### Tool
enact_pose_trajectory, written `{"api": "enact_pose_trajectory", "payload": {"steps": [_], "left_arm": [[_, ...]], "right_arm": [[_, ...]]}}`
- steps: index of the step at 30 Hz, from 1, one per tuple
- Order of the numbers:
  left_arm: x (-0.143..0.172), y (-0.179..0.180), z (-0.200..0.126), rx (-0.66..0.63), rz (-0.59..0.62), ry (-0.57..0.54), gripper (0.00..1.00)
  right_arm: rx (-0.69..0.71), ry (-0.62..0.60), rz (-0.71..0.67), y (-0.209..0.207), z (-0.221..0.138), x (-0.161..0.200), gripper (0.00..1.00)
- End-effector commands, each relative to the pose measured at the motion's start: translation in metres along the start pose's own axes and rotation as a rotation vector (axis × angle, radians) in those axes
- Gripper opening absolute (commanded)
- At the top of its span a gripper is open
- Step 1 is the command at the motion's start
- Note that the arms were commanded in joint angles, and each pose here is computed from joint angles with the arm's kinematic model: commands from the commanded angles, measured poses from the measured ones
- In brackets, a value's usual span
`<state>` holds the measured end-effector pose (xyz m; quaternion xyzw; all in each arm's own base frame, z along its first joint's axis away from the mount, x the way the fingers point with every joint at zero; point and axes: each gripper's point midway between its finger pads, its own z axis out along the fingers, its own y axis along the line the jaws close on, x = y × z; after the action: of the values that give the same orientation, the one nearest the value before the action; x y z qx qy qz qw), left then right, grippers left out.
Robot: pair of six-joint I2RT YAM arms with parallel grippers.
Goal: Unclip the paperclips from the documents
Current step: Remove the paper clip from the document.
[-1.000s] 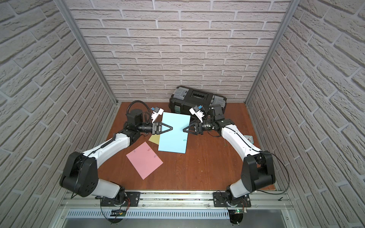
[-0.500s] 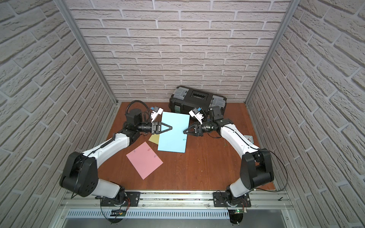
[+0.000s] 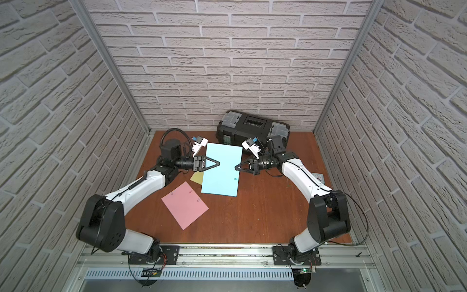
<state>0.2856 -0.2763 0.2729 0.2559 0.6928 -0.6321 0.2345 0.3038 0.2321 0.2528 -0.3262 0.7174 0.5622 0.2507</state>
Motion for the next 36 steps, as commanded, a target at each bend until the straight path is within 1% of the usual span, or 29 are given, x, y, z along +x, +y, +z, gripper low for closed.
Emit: {"api": "enact_pose_trajectory", "payload": {"steps": [1,6,14,24,36], "left_arm": [[0.0000,-0.0081,-0.0053,-0.001,0.068,0.000,0.00],[0.0057,-0.0044,-0.0079,-0.054,0.091,0.013,0.00],[0.0055,-0.0027,-0.0105,-0.083,0.116,0.005,0.00],[0.0036,-0.0078,-0.0121,-0.079,0.142,-0.003,0.00],[0.0027,-0.0106,-0.0127,-0.075,0.150,-0.007,0.00]], "right_arm": [[-0.012,-0.011,-0.023,0.0021,-0.0017,-0.0095,0.06],[-0.010,-0.009,-0.012,-0.0005,-0.0011,-0.0092,0.06],[-0.011,-0.004,0.004,-0.0018,-0.0006,-0.0085,0.06],[-0.009,-0.001,0.010,-0.0024,-0.0006,-0.0075,0.08],[-0.007,0.003,0.012,-0.0019,-0.0007,-0.0063,0.07]]}}
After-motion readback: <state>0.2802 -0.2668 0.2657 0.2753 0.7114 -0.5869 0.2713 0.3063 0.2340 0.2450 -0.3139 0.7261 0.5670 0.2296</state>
